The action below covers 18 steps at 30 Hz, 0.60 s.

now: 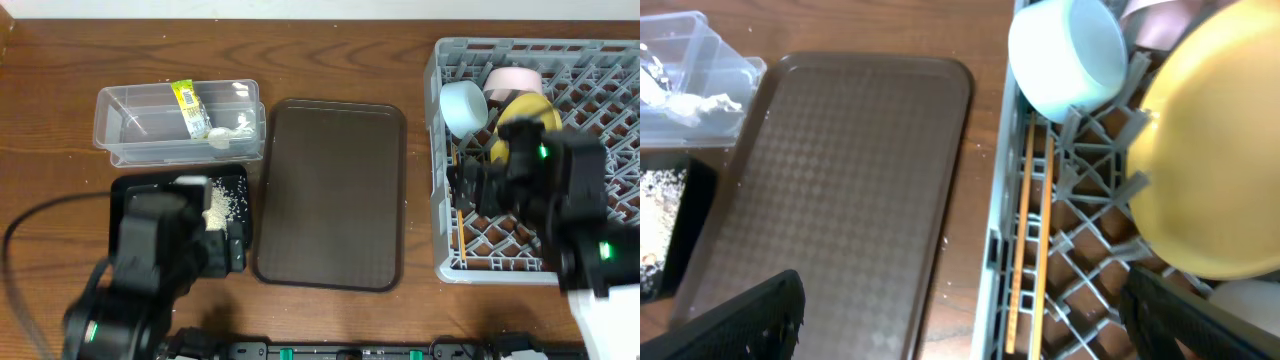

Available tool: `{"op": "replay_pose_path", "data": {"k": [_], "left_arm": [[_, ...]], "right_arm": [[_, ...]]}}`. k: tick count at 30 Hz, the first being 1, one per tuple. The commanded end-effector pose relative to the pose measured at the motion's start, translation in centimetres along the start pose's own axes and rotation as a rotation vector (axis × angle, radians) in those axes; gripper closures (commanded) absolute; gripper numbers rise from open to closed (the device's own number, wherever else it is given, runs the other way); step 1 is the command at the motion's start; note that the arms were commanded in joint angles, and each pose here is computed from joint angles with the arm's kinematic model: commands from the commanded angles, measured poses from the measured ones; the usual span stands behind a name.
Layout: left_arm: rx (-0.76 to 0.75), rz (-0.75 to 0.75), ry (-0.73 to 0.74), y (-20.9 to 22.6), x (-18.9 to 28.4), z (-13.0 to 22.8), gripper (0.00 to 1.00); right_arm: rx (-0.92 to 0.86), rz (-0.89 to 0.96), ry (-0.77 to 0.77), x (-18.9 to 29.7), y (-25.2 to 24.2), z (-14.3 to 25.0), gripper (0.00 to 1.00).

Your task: Sort waste into correct bins and load items into the dishwasher rack

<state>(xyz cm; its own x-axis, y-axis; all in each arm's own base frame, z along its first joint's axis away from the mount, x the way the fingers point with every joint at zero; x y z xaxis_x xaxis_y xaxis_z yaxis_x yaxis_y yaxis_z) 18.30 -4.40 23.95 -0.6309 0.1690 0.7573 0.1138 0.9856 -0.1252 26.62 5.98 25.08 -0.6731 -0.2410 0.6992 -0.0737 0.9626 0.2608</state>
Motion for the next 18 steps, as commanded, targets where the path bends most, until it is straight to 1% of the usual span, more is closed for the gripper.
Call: {"op": "replay_pose_path", "data": {"k": [1,4,7,18], "left_arm": [[-0.007,-0.027,-0.103,0.8,1.3,0.7,0.05],[-0.008,-0.017,-0.168,0.8,2.2,1.3,0.05],[-0.009,-0.011,-0.202,0.8,2.9,1.3,0.04],[-0.01,-0.009,-0.199,0.7,2.9,1.4,0.04]], "right_arm": [[0.001,0.03,-0.082,1.3,-0.9,1.8,0.01],[0.004,0.064,-0.142,2.3,-1.9,3.4,0.01],[0.003,0.077,-0.149,2.8,-2.5,5.1,0.01],[-0.01,0.104,-0.016,3.0,-3.3,9.1,0.01]]}}
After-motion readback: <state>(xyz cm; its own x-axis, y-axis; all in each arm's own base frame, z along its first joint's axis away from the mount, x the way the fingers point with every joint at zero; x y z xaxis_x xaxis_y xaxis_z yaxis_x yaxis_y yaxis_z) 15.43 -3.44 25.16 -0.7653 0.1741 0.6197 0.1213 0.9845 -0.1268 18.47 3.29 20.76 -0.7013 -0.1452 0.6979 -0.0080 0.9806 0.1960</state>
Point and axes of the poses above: each gripper's point midway between its finger pads, its own x axis back along the fingers, its own y axis along the line the jaws close on, z = x × y, the point moved 1 cm from there along x, back along the fingers, and after that the axes turned 4 degrees about -x, right-handed, at the moved point
